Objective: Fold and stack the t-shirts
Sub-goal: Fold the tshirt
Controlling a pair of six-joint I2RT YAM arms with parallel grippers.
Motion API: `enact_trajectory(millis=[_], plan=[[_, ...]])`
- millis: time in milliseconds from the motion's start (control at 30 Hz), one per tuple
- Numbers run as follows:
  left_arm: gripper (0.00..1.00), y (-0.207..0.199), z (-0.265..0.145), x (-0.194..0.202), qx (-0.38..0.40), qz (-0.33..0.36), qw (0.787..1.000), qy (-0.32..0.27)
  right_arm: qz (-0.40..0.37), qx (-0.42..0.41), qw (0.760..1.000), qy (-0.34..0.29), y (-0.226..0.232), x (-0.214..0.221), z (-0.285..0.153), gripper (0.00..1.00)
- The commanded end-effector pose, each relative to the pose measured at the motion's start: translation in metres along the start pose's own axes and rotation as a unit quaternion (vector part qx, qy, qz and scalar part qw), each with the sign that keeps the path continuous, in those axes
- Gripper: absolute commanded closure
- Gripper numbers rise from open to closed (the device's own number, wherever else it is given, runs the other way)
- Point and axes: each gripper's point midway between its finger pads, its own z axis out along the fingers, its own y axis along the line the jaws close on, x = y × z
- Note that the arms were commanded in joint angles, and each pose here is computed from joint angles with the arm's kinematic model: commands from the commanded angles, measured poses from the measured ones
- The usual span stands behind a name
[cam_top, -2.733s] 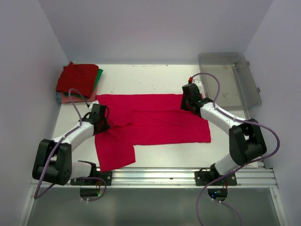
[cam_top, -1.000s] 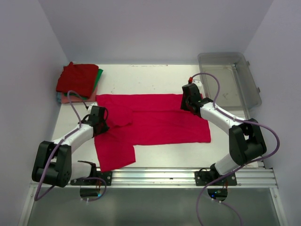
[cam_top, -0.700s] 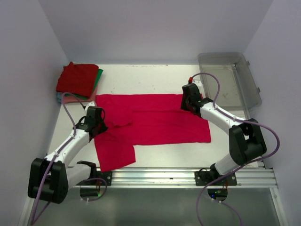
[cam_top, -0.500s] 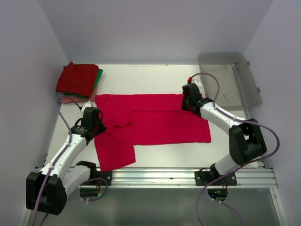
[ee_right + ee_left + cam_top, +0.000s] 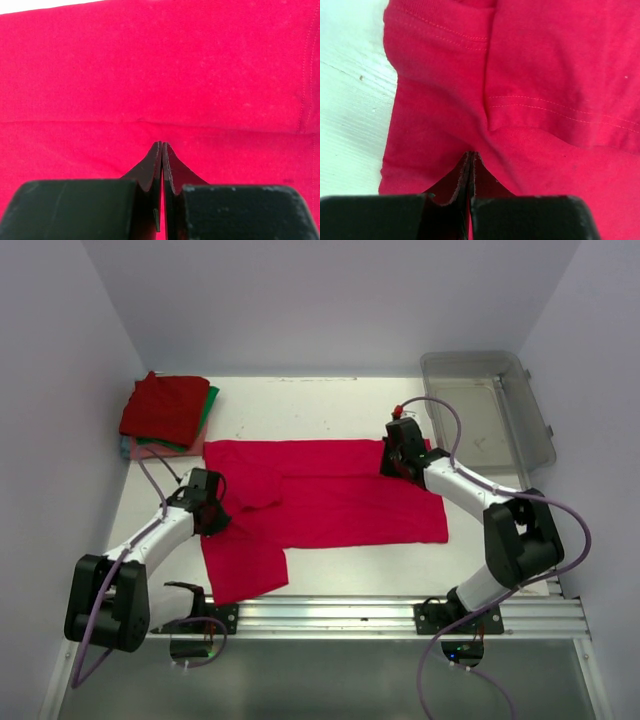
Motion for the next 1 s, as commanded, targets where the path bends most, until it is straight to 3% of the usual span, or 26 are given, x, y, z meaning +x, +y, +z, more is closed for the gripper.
enact_trajectory(millis=[0, 200, 300, 467, 700, 967], plan=[[1.00, -0.008, 0.004, -0.006, 0.016, -0.040, 0.999, 0.000, 0.007, -0.003, 0.999, -0.044, 0.001, -0.020, -0.014, 1.00], [1.00, 0.022, 0.004, 0.009, -0.060, -0.089, 0.994, 0.025, 0.015, 0.012, 0.998, -0.061, -0.008, -0.027, -0.022, 1.00], [1.00, 0.049, 0.000, 0.032, -0.149, -0.123, 0.978, 0.078, 0.020, 0.015, 0.997, -0.068, -0.011, -0.030, -0.025, 1.00], [1.00, 0.043, -0.003, 0.054, -0.157, -0.146, 0.967, 0.140, 0.028, 0.022, 0.997, -0.071, -0.017, -0.032, -0.027, 1.00], [1.00, 0.043, -0.024, 0.033, -0.162, -0.207, 0.961, 0.084, 0.039, 0.031, 0.996, -0.075, -0.024, -0.033, -0.030, 1.00], [1.00, 0.043, -0.037, 0.011, -0.177, -0.194, 0.963, 0.052, 0.042, 0.036, 0.996, -0.072, -0.028, -0.031, -0.031, 1.00]])
